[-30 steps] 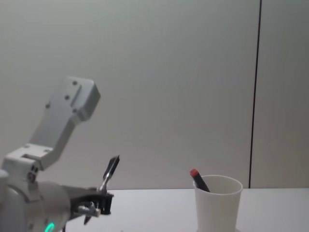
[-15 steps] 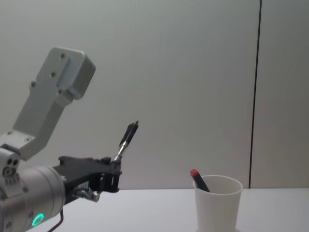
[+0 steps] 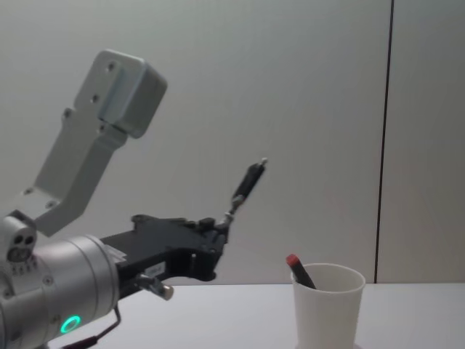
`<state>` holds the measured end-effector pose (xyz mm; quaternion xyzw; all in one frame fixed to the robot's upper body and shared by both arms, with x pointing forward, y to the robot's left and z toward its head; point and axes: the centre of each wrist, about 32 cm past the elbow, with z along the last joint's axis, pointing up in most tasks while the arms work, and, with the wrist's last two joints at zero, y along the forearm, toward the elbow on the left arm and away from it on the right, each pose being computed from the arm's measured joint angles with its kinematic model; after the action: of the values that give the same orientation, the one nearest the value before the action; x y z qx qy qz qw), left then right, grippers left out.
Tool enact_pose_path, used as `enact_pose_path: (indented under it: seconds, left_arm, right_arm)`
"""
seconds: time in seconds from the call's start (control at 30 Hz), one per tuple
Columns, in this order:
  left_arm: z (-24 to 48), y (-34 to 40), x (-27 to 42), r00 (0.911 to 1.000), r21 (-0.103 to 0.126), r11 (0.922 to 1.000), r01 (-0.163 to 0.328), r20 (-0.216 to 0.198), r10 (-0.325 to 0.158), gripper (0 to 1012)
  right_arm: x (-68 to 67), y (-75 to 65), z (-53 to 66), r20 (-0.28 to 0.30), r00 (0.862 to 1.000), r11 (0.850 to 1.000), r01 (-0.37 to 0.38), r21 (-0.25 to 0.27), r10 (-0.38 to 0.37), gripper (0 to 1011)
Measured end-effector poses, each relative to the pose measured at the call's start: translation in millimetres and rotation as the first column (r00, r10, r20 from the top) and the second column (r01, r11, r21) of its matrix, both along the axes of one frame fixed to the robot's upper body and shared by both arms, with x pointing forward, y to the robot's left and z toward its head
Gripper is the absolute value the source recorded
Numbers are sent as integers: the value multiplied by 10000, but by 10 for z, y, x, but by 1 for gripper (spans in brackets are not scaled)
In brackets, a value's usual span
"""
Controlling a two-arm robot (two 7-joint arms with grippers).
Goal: Place the pen into the pen holder.
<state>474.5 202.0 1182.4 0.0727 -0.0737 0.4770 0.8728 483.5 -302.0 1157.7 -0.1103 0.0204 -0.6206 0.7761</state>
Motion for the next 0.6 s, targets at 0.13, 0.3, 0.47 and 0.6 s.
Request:
enact_pose_path:
  seconds: [0.13,0.3,0.47,0.6]
  left_arm:
    - [-8,-6,46,9980,27,9981,618,103,-619,127]
    - [-19,-26,124,9894,55,9896,1435,211,-1436,127]
    - [-31,-53,205,9757,63,9761,2172,297,-2173,127]
    - [-42,-76,269,9614,70,9621,2726,359,-2727,126]
  right_arm:
    - [0,0,0,0,10000,10000,0,-1,0,1002]
    - [0,0,0,0,10000,10000,0,-1,0,1002]
    - [0,0,0,-1,10000,10000,0,0,0,1002]
    - [0,0,0,0,10000,10000,0,0,0,1002]
